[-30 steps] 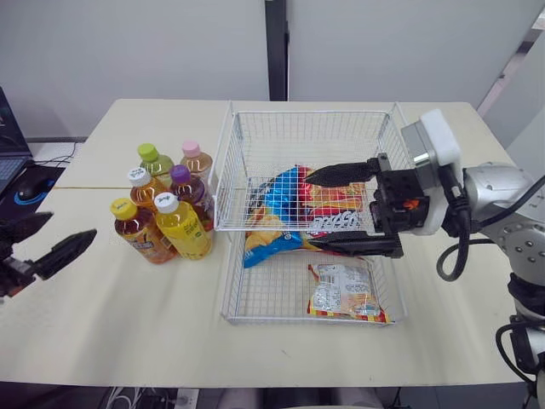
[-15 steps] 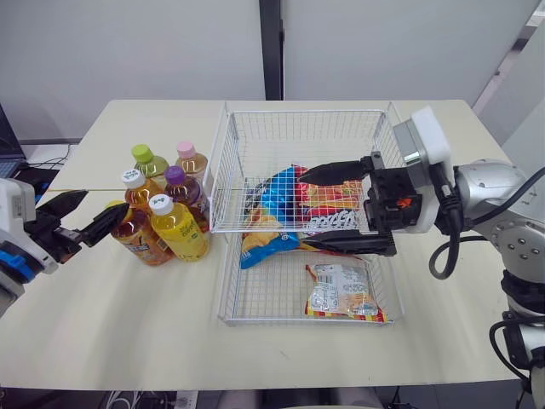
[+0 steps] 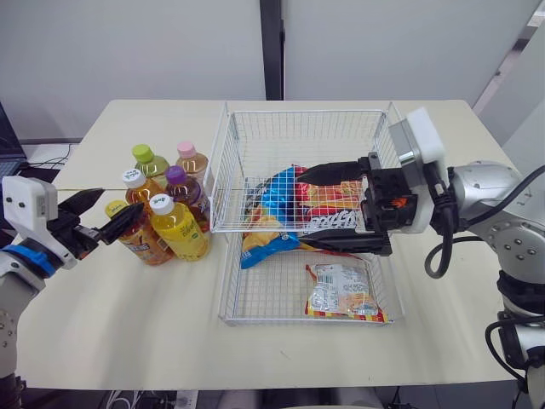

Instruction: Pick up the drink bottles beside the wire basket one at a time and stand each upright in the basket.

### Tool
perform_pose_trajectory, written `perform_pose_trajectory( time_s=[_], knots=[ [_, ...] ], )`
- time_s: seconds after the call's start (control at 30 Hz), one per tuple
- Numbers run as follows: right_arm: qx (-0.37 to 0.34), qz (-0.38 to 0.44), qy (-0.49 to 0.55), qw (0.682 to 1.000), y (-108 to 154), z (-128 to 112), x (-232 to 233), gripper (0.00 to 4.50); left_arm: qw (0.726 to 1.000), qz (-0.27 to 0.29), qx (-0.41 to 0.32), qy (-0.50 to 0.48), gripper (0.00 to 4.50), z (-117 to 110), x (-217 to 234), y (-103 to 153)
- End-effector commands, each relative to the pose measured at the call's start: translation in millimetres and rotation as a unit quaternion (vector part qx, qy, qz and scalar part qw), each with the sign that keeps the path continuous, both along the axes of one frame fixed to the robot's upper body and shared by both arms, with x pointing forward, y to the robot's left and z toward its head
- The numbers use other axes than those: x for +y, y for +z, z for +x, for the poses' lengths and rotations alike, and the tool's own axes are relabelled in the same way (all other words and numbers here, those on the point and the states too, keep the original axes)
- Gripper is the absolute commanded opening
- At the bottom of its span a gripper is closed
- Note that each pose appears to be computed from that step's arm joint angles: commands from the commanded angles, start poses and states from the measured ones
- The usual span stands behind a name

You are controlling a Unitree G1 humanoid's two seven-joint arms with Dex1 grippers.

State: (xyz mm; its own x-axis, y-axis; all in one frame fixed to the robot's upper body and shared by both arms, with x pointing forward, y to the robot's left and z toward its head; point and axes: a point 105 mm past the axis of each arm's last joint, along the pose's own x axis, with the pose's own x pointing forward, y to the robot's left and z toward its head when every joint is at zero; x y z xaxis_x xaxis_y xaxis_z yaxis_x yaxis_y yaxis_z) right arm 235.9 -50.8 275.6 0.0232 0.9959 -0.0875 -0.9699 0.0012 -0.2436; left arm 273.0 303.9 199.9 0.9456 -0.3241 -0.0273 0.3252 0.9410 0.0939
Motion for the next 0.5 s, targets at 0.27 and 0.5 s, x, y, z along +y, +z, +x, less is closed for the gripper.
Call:
perform_pose_trajectory(
  time_s=[0.27,0.5],
  knots=[
    [-0.023,0.008,0.011,1.0,12,-9,1,4.5,1.0,0.005,-0.025,0.011,3.3,2,3,6],
    [-0.024,0.012,0.011,1.0,13,-10,1,4.5,1.0,0.001,-0.007,0.001,1.37,2,-1,-3]
  ],
)
